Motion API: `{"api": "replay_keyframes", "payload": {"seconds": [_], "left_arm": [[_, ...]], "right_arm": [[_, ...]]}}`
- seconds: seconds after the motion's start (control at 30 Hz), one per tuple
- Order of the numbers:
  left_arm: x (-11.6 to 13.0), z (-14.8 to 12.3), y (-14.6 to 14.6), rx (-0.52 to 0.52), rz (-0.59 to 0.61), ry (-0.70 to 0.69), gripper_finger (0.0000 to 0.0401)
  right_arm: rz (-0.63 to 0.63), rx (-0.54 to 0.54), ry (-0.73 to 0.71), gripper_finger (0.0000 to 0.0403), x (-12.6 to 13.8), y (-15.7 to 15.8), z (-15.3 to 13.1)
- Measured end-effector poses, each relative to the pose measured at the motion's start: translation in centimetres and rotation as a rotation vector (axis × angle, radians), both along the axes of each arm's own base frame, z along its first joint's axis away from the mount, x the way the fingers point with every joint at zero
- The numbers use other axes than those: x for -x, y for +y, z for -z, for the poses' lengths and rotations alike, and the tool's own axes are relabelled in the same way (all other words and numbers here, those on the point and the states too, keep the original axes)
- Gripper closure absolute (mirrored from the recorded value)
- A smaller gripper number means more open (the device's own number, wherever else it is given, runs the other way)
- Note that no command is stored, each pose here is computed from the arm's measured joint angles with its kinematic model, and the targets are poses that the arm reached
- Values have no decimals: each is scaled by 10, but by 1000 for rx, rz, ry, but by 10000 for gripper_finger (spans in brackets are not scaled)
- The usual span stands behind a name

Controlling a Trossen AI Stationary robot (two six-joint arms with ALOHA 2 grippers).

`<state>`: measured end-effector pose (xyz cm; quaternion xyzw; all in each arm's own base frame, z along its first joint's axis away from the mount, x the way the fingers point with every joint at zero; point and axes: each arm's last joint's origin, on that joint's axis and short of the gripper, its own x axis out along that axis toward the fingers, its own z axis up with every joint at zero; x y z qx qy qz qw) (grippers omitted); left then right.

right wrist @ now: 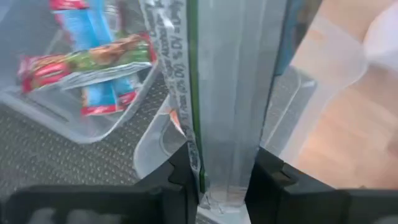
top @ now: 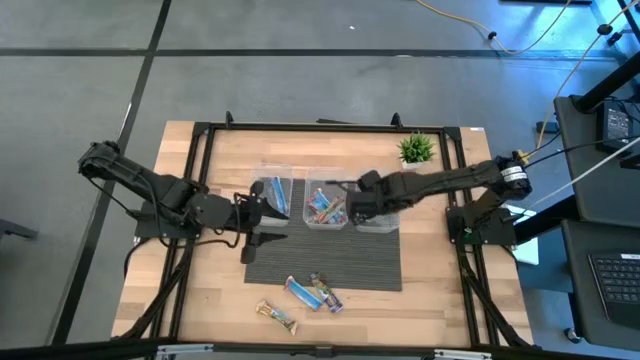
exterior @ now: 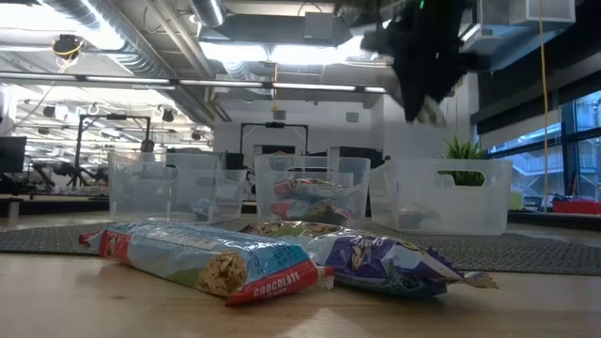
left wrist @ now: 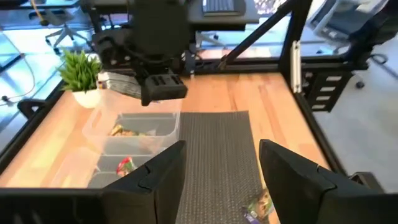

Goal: Pick and place Granola Bars by type
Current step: Put the yellow granola bar into the right transparent bin

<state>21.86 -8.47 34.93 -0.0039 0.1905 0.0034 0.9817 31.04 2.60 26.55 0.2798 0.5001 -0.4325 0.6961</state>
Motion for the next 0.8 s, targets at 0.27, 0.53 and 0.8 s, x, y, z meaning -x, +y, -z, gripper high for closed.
{"api": "replay_keyframes", "payload": {"seconds": [0.27, 0.53, 0.8], "left_arm": [[-19, 19, -8, -34, -16, 75, 206], [-38, 43, -17, -58, -20, 165, 203], [-53, 65, -24, -13, -26, 240, 204]], "right_arm": [[59, -156, 37, 303, 7, -37, 53], [76, -178, 78, 303, 17, -47, 73], [-46, -167, 100, 294, 17, -52, 75]]}}
